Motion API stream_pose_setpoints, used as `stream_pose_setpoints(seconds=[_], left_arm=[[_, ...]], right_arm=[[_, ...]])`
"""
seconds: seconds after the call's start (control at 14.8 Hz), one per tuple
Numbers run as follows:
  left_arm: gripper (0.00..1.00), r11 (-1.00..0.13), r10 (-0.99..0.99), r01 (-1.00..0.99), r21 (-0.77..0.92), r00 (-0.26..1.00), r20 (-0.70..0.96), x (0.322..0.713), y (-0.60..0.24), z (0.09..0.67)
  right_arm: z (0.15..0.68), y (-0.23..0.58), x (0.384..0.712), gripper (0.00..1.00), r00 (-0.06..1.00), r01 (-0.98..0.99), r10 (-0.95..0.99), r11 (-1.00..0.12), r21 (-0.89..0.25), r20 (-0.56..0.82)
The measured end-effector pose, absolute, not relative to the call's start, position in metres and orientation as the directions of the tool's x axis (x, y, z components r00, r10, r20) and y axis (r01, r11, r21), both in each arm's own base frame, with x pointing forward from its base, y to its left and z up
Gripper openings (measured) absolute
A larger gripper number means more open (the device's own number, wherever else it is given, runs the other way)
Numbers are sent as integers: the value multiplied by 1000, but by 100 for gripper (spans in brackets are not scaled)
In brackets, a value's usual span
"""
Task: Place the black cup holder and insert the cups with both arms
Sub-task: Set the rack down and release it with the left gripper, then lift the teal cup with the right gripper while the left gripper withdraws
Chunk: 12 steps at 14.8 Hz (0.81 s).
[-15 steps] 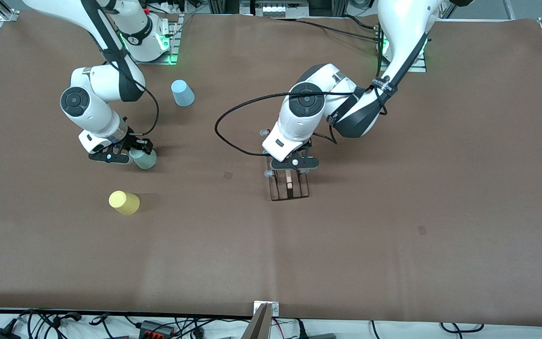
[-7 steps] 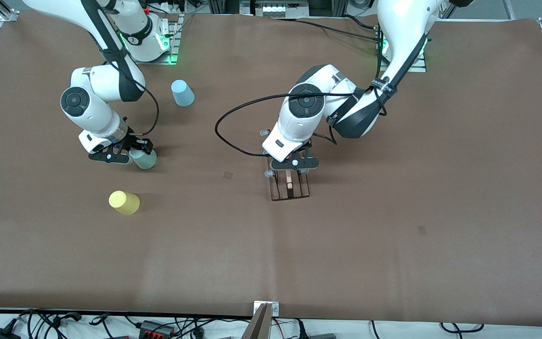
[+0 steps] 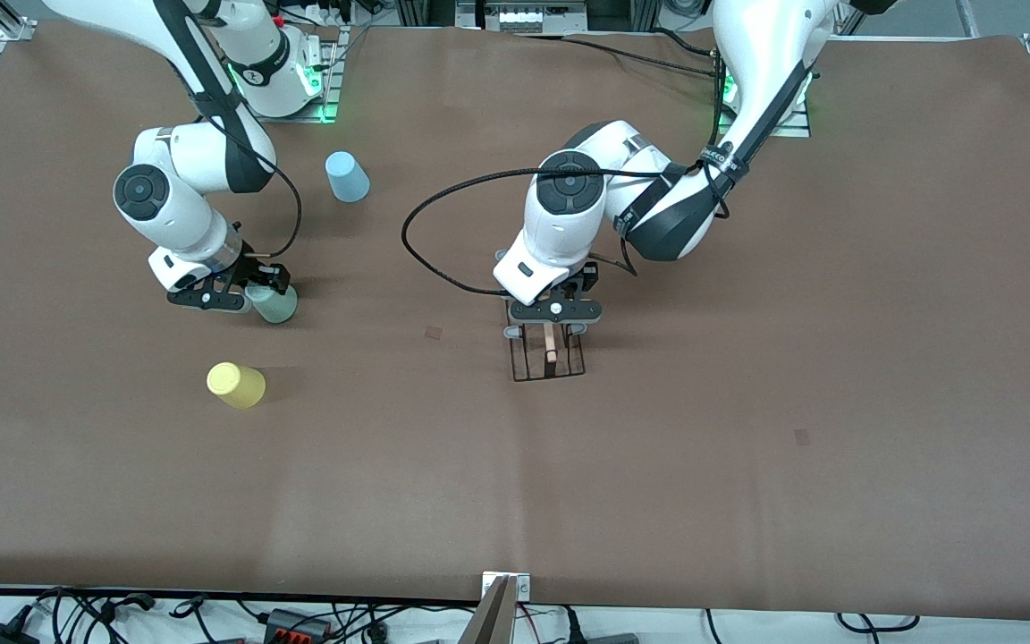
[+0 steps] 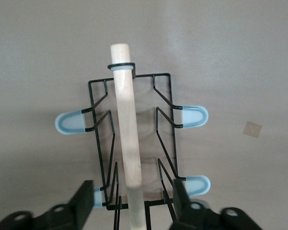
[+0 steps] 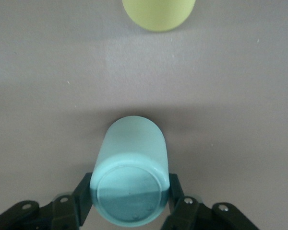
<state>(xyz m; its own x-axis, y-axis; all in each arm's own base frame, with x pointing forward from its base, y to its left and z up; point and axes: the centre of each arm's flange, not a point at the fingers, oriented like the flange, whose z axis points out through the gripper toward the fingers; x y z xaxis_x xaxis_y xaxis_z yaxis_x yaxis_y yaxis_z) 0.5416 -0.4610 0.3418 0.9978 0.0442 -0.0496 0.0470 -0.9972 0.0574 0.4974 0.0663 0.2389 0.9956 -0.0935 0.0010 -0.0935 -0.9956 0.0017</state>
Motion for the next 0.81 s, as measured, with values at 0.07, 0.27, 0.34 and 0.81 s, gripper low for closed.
stream_pose_setpoints(seconds=[0.07,0.27,0.34,0.81], left_arm=[[92,-997,47,49,61,998,-45,543,-460,345],[100,-998,15,16,54,1000,-13,555,-443,382],[100,-999,-22,-22,44,1000,-2,562,-427,401],[100,-984,-163,-167,-65,985,-56,610,-217,518]], right_arm=[[248,67,501,65,996,-93,-93,-996,-1,14],[289,73,508,65,996,-85,-85,-996,-3,22],[304,77,511,65,996,-87,-87,-996,-2,18],[386,204,503,65,966,-259,-259,-966,11,-18]])
